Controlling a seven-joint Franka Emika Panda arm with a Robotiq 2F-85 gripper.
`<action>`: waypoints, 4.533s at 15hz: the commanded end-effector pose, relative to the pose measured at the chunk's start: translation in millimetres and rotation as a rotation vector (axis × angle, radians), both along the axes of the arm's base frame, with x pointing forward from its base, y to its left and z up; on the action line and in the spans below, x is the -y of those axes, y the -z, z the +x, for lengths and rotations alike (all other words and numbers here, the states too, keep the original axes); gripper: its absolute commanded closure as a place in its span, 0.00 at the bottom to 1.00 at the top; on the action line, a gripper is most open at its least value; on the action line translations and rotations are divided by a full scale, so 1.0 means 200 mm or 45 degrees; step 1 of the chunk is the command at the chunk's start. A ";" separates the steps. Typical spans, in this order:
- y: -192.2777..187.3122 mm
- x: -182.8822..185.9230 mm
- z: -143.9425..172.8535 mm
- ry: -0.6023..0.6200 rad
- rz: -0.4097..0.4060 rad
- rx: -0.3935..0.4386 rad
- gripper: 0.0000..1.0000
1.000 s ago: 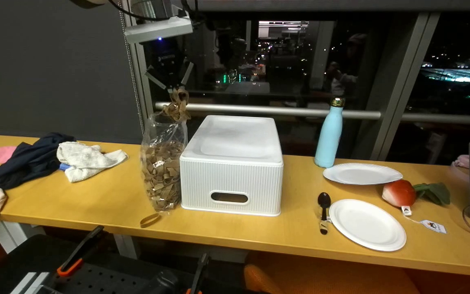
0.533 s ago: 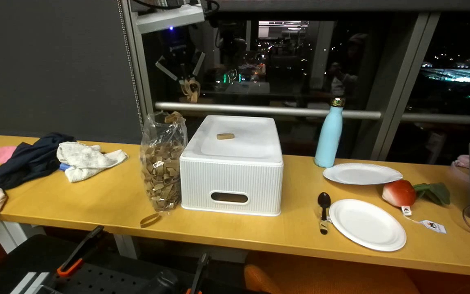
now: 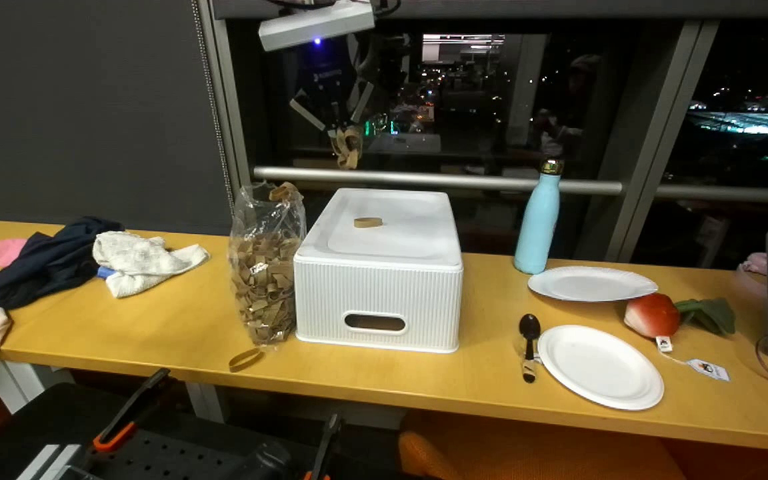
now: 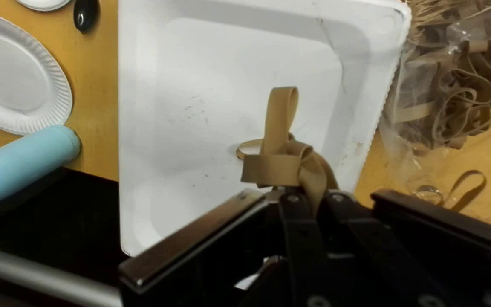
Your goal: Put some rubber bands on the basket
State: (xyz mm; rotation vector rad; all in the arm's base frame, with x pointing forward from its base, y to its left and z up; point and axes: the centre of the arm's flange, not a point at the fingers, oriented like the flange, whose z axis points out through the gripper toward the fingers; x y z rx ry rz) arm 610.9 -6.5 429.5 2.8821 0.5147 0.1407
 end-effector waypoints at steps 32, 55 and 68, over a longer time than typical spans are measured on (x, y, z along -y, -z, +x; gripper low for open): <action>0.40 0.16 0.37 -0.068 0.106 -0.213 0.00; 0.39 -0.46 0.50 0.104 0.176 0.033 0.00; 0.42 -0.66 0.30 0.110 0.233 0.065 0.00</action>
